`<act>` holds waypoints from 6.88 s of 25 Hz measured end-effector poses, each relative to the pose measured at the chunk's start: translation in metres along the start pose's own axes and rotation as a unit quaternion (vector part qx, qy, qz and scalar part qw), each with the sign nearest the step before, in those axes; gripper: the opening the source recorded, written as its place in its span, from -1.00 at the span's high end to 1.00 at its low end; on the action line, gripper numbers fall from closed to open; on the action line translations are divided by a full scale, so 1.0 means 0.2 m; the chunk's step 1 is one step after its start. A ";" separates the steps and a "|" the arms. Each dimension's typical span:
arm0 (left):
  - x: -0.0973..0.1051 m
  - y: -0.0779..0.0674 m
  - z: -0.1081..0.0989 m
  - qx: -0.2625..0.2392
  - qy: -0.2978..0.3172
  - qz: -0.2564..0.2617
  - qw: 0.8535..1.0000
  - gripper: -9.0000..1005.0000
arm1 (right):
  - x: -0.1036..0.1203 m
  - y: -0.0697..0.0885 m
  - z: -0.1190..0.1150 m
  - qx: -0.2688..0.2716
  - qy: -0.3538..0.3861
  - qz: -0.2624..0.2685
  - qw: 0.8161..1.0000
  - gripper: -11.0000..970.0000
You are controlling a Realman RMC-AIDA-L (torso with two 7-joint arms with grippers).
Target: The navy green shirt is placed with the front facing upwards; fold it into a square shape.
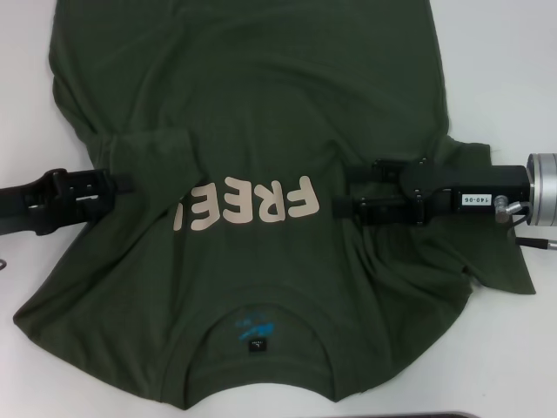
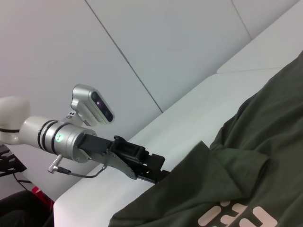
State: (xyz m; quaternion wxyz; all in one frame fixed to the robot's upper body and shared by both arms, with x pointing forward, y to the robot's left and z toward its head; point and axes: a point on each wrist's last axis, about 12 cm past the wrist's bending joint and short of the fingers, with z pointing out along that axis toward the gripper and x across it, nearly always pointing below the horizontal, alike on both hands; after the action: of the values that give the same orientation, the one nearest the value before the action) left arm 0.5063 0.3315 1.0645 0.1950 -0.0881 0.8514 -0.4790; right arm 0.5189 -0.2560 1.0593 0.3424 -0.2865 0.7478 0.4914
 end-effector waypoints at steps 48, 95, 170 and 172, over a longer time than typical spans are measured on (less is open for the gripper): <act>0.38 0.04 -0.16 0.120 -0.096 0.371 0.916 -0.12 | -0.02 -0.05 -0.36 0.058 0.055 0.199 0.977 -0.90; 0.31 0.06 -0.13 0.107 -0.109 0.267 0.952 -0.11 | -0.10 -0.20 -0.63 0.235 0.042 0.427 0.872 -0.80; 0.28 0.06 -0.12 0.095 -0.113 0.258 0.955 -0.11 | -0.10 -0.22 -0.51 0.240 0.079 0.404 0.879 -0.62; 0.28 0.06 -0.12 0.096 -0.113 0.258 0.955 -0.11 | -0.10 -0.22 -0.50 0.239 0.079 0.404 0.880 -0.62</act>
State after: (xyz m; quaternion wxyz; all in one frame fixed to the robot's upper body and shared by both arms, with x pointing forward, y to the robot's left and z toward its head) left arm 0.4467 0.3375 1.0508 0.4140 0.1001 0.7679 -0.4784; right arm 0.5418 -0.3638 1.0798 0.1124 0.0929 0.9180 0.3688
